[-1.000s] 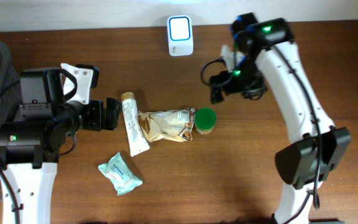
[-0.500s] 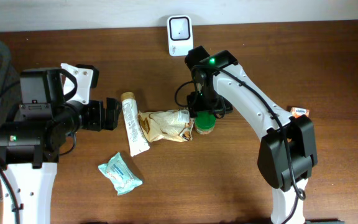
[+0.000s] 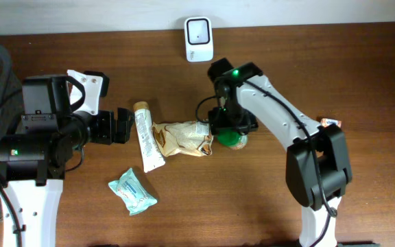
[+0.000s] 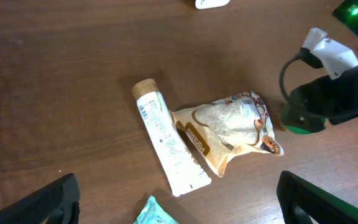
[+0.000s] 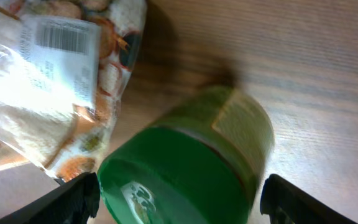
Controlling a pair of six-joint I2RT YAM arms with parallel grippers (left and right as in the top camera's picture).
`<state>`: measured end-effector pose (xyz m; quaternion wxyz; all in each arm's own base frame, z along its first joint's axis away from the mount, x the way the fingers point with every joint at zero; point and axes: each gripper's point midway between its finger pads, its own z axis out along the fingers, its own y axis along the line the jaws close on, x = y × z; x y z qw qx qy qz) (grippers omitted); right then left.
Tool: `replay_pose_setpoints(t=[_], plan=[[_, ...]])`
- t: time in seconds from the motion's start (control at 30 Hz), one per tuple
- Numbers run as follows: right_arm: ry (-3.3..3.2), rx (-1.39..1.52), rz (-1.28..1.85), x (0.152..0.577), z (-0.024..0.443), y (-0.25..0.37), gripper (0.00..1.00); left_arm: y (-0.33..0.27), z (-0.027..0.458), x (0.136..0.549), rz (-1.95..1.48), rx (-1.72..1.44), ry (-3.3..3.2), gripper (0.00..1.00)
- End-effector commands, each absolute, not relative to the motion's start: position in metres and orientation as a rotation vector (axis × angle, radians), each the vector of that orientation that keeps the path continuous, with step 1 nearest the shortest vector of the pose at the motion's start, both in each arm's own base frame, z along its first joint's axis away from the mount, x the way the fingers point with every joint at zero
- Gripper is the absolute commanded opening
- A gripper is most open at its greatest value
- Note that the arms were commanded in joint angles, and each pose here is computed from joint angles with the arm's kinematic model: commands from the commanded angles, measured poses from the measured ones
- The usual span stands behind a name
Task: Scan the item barcode
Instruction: 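Grasp the green-capped jar with the right gripper and lift it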
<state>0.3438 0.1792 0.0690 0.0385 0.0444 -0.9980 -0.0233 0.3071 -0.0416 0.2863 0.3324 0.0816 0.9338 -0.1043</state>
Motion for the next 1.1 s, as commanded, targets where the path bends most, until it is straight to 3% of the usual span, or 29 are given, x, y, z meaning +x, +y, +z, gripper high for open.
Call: replay_pose_setpoints(t=[0.0,0.17,0.33,0.57,0.63,0.67,0.73,0.83,1.0,1.07], plan=[[-3.093,0.131,-0.079,0.360,0.091,0.162,0.82,-0.042,0.289,0.306,-0.274,0.239,2.428,0.99],[-3.078,0.165,-0.094,0.359,0.100,0.160,0.85,-0.042,0.289,0.306,-0.274,0.239,2.428,0.99],[-3.022,0.043,-0.059,0.344,0.075,0.154,0.85,-0.042,0.289,0.306,-0.275,0.238,2.428,0.99],[-2.970,0.040,-0.057,0.330,0.062,0.152,0.80,-0.042,0.289,0.306,-0.274,0.239,2.428,0.99],[-2.984,0.114,-0.072,0.334,0.064,0.154,0.73,-0.042,0.289,0.306,-0.274,0.238,2.428,0.99],[-3.001,0.175,-0.093,0.339,0.070,0.157,0.62,-0.042,0.289,0.306,-0.274,0.239,2.428,0.99],[-3.031,0.336,-0.122,0.350,0.090,0.161,0.50,-0.042,0.289,0.306,-0.274,0.239,2.428,0.99],[-3.084,0.718,-0.171,0.374,0.122,0.171,0.50,-0.042,0.289,0.306,-0.275,0.238,2.428,0.99],[-2.830,1.581,-0.117,0.387,0.122,0.173,0.50,-0.042,0.289,0.306,-0.274,0.239,2.428,0.99],[-2.715,1.779,-0.017,0.392,0.121,0.165,0.48,-0.042,0.289,0.306,-0.274,0.239,2.428,0.99]])
